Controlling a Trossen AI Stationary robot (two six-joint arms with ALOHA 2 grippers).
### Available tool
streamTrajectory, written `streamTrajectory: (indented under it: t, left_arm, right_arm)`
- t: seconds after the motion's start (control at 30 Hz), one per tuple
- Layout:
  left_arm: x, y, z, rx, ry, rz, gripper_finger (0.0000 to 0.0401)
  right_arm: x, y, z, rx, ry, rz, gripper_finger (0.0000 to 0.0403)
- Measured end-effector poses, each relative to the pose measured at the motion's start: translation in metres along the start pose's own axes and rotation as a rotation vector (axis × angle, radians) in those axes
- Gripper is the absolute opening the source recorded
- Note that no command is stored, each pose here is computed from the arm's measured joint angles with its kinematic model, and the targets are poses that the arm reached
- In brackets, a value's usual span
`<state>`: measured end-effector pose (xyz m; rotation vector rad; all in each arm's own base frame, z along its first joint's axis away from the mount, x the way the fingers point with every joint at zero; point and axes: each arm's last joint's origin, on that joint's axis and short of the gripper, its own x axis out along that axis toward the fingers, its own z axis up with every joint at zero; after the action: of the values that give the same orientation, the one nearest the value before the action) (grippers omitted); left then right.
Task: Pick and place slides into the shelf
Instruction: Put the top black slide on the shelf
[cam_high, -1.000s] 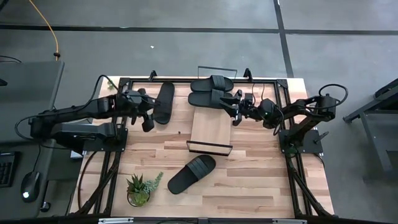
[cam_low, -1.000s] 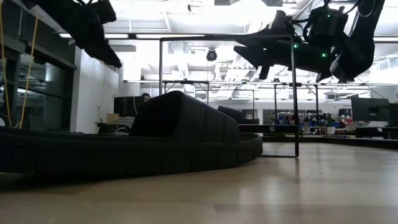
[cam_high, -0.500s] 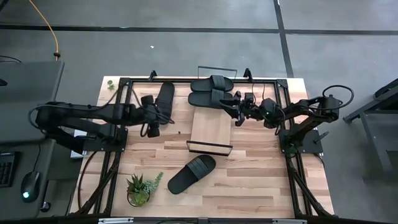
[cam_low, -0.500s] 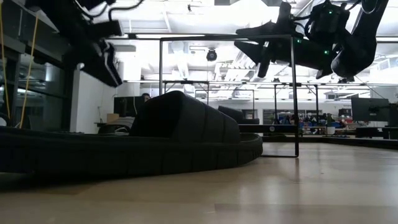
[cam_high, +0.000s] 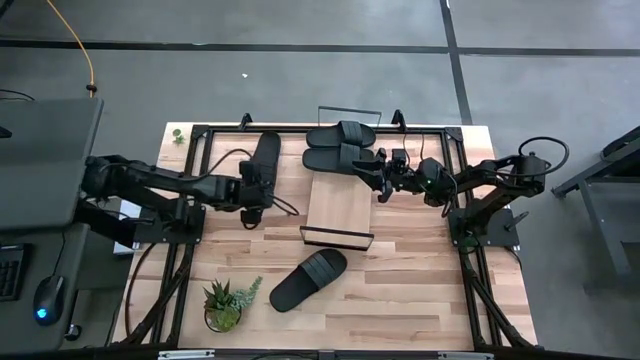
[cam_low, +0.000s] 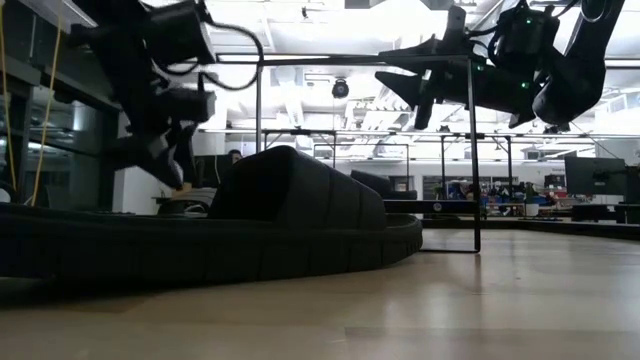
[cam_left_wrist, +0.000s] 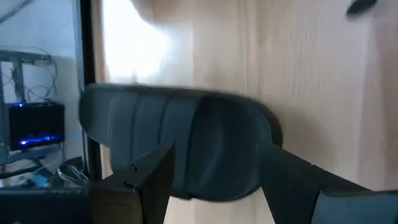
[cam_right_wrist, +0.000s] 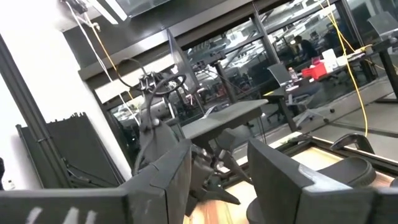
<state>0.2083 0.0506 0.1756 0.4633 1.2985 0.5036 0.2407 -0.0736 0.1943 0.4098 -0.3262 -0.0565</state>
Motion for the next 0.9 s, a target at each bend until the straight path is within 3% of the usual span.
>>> streamTrajectory:
  t: [0.23,0.53,0.9]
  left_arm:
    - [0.014,-0.006,0.006,0.062,0.045,0.068,0.0205]
    - [0.020,-0.009,0.010,0.101,0.038,0.075,0.0205]
    - [0.036,0.005,0.002,0.007,0.059,0.078,0.0205]
  right_arm:
    - [0.000,-0.001,-0.001,0.001,0.010,-0.006,0.0149]
    - [0.000,-0.001,-0.002,0.002,0.016,-0.010,0.0149]
    - [0.000,-0.001,-0.002,0.003,0.017,-0.012,0.0149]
